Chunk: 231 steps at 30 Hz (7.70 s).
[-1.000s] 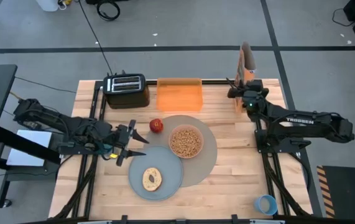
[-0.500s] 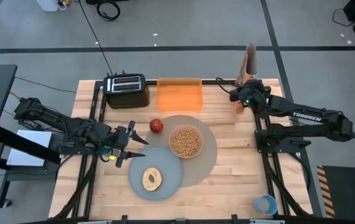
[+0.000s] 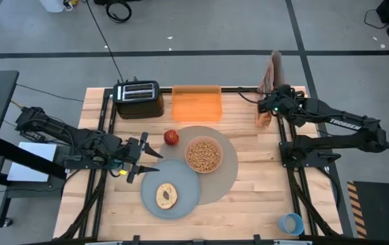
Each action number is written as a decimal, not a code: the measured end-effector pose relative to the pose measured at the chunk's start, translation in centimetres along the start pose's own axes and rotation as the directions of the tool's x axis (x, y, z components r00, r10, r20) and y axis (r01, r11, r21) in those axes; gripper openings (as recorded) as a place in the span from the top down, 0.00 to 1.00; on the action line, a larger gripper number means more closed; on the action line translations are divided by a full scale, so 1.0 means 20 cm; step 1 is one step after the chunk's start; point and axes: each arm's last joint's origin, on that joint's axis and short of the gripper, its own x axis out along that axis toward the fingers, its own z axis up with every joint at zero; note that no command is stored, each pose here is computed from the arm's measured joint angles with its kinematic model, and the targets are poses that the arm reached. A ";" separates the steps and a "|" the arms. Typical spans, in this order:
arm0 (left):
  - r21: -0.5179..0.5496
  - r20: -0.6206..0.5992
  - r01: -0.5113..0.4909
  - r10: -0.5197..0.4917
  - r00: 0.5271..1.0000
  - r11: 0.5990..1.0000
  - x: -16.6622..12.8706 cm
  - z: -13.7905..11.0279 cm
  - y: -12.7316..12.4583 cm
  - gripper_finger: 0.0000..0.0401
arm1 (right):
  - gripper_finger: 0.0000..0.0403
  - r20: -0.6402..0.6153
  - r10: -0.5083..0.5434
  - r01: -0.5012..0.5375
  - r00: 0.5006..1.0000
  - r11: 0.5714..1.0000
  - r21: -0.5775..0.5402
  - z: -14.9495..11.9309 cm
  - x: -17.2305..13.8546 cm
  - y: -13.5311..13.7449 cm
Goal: Arrange a breakfast setting
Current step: Pour the cereal from the cereal box into the pink bowl, then put the black spoon on the brown tablemat
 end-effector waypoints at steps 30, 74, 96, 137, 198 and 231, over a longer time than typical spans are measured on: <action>-0.008 0.000 -0.002 0.002 1.000 1.000 0.00 0.00 0.00 0.42 | 0.38 0.112 0.015 -0.011 0.994 0.999 -0.042 0.23 -0.16 -0.07; -0.029 0.010 -0.031 0.031 0.999 0.999 0.00 0.00 0.00 0.42 | 0.24 0.262 0.421 -0.318 0.868 0.878 -0.359 0.44 -0.33 0.17; -0.035 0.010 -0.050 0.050 0.999 0.998 0.00 0.00 0.01 0.42 | 0.23 0.278 0.856 -0.622 0.435 0.509 -0.595 0.25 -0.69 0.71; -0.533 -0.846 -0.746 -0.266 0.462 0.400 -0.49 0.32 -0.25 0.43 | 0.23 -0.131 0.888 -0.608 0.441 0.188 -0.772 -0.26 -0.79 0.98; -0.405 -0.912 -0.914 0.082 0.402 -0.021 -0.54 -0.02 -0.12 0.53 | 0.23 -0.246 0.825 -0.563 0.509 0.103 -0.820 -0.38 -0.71 0.94; -0.452 -0.891 -0.892 -0.034 0.452 -0.006 -0.59 0.00 -0.09 0.65 | 0.23 -0.281 0.831 -0.605 0.481 0.082 -0.792 -0.39 -0.71 0.94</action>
